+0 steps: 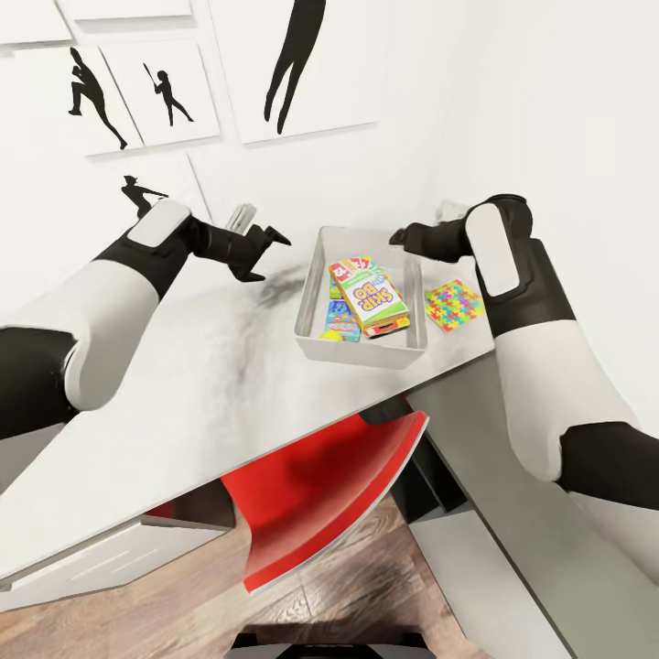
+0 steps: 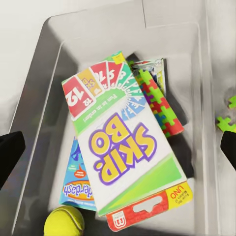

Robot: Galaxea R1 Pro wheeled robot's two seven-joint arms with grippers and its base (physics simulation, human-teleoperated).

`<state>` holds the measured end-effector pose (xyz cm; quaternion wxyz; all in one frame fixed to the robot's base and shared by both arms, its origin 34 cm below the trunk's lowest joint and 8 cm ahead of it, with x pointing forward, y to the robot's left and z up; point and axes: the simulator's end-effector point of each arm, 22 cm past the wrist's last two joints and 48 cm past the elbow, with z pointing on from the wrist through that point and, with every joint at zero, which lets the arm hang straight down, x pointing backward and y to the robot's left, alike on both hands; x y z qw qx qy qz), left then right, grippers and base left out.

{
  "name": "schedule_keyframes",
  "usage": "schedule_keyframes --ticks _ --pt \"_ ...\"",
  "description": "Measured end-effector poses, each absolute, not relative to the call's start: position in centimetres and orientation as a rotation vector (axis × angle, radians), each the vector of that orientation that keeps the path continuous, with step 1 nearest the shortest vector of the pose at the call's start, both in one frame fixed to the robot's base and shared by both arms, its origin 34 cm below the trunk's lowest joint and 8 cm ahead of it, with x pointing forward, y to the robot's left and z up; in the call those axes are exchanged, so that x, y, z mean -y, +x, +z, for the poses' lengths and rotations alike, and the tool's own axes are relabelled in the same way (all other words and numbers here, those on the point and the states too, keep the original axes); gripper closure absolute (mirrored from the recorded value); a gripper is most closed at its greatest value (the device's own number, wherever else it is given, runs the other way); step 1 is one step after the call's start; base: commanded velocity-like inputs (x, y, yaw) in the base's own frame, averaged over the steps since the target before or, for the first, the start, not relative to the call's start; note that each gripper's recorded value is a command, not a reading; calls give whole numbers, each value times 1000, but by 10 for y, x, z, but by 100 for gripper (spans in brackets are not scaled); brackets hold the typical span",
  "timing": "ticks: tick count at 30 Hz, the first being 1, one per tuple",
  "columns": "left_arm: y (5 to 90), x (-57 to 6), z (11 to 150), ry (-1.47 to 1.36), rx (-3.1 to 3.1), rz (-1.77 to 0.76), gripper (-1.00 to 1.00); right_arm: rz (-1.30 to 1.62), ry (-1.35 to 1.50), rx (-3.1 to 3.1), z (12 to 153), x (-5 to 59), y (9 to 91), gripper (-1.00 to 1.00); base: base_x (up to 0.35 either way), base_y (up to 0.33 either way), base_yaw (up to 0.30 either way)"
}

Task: Put all the toys in the child's room - the three board games (two on the bed and one on the table), the two jigsaw puzzles on the table, and the tennis ball on the table - inside the toy box on the table in the child's room.

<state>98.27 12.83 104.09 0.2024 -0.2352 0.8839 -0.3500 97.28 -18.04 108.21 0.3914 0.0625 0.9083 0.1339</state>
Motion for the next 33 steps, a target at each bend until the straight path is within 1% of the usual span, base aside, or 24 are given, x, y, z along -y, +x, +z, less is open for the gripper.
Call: schedule_keyframes --ticks 9,20,33 --pt "984 -134 1037 -668 -2476 -935 -100 370 194 -2266 1098 188 978 -100 0 0 -11" --pt "985 -144 1031 -675 -2479 -888 -100 387 182 -2242 1108 182 977 -100 0 0 -126" --pt "987 -156 1028 -693 -2468 -867 -100 394 179 -2265 1092 178 970 -100 0 0 -31"
